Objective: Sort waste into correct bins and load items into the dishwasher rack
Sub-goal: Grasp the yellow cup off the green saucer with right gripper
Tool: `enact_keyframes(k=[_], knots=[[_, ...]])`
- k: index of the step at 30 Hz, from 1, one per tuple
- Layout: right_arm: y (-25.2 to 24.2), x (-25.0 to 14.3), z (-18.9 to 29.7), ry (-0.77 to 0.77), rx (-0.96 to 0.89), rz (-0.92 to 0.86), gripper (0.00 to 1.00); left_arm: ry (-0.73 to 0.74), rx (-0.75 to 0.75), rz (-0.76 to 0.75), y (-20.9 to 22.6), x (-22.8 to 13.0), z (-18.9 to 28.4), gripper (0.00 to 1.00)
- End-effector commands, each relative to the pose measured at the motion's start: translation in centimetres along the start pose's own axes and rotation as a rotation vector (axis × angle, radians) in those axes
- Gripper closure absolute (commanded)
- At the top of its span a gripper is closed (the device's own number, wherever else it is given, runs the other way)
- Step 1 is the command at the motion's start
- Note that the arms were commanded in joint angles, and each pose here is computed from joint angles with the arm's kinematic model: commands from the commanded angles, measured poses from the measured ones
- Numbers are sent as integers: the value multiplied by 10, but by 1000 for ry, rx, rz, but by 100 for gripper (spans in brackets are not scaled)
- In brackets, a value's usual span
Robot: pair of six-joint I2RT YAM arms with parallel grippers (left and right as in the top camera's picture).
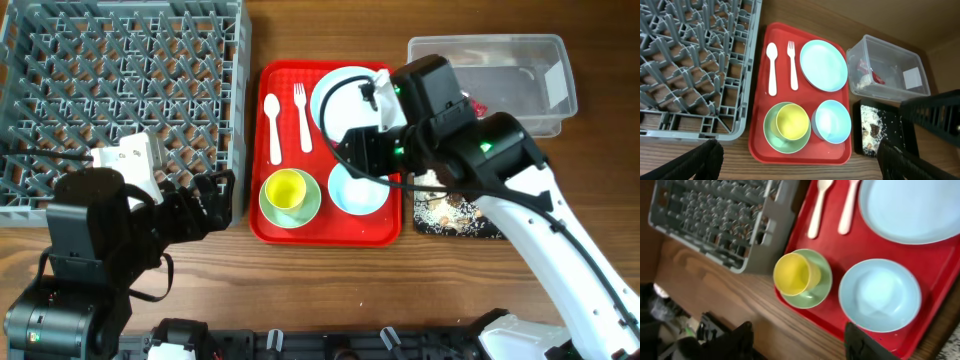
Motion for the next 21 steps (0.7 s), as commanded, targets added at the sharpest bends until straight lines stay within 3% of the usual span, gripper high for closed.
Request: enact_keyframes(k=[1,6,12,19,21], knots=[[21,-8,-15,58,57,3,48,-3,-26,17,-3,2,4,0],[26,-22,-73,175,-91,-52,55,26,-8,24,0,-3,4,0],[24,-31,-151,294,-126,-73,56,94,84,14,11,-14,5,0],[7,-36,-193,320,-218,-129,59,156,136,27,17,-24,7,0],[5,-36,-198,315,-230,-129,67,162,139,29,18,-25,7,0]])
Point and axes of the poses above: each gripper's point midway between its finger pads, its own z axis back along the fingers, its own y axis along the line the jaws close on, x = y × z, the point moved 10 cm from there along z, back along the fingers, and after that the axes turned 7 degrees about z, right-handed, at the moved point
